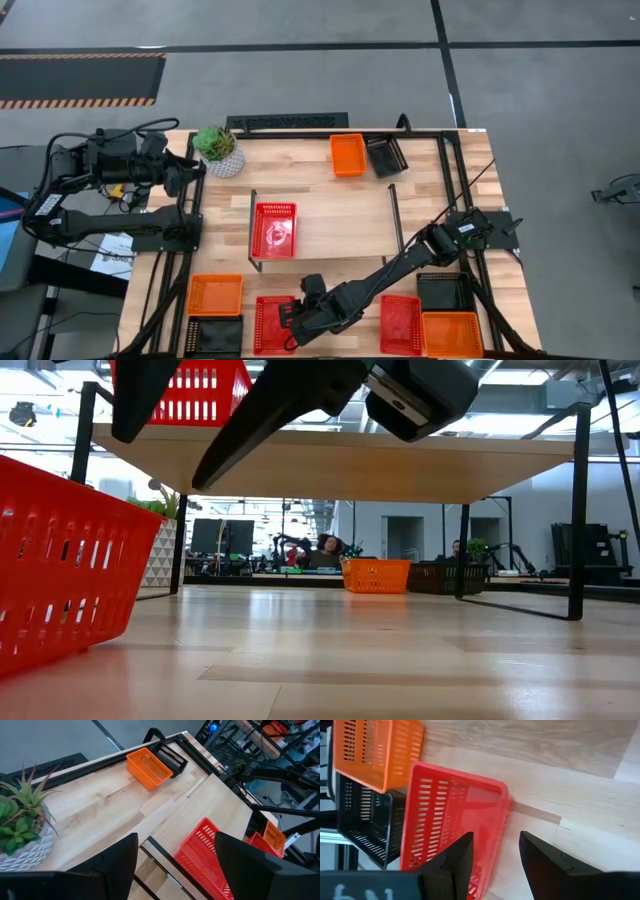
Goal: Stack baskets on shelf by color
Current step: Stack the left red bin on top of the other red bin on the shelf
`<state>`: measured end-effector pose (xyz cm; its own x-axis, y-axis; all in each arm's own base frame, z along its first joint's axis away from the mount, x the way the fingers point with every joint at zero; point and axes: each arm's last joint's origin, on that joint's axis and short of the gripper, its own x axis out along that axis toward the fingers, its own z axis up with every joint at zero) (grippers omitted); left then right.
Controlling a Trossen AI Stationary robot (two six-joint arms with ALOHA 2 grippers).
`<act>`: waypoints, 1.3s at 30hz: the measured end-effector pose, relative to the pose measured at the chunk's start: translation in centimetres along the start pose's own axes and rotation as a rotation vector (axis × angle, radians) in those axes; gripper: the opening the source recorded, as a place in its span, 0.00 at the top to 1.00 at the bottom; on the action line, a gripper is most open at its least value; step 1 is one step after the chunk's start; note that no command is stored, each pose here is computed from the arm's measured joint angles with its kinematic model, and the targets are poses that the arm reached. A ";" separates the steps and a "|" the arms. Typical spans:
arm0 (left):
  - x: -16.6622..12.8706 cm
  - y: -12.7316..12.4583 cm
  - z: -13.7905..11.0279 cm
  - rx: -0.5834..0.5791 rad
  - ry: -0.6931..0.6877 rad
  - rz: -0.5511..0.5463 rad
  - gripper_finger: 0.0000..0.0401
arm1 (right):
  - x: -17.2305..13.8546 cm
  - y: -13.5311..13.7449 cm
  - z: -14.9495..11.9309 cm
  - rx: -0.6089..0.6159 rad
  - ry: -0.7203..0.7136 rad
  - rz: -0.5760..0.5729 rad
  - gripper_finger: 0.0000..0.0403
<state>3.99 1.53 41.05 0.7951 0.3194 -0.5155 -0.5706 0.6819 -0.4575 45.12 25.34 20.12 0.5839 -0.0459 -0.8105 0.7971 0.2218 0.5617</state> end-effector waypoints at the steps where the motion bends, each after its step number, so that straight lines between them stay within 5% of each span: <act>1: 0.0 0.0 0.0 0.000 0.000 0.001 0.38 | 0.0 0.0 0.0 0.001 0.000 0.004 0.55; 8: 0.0 0.0 0.0 0.000 -0.001 0.001 0.38 | 2.8 -0.3 -0.8 0.008 0.016 0.044 0.55; 20: 0.0 0.0 0.0 0.000 -0.011 0.017 0.38 | 3.0 -0.5 -0.7 0.003 0.036 0.018 0.59; 34: 0.0 0.0 0.0 0.000 -0.010 0.017 0.38 | 3.1 -0.6 -0.6 0.030 0.052 0.001 0.96; 39: 0.0 0.1 0.0 0.000 -0.010 0.018 0.38 | 2.4 -0.1 -0.5 0.054 0.057 0.022 0.95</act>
<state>3.97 1.59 41.04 0.7870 0.3381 -0.5161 -0.5845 0.6763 -0.4482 46.39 25.70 18.03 0.5927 0.0147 -0.8053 0.7922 0.1697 0.5861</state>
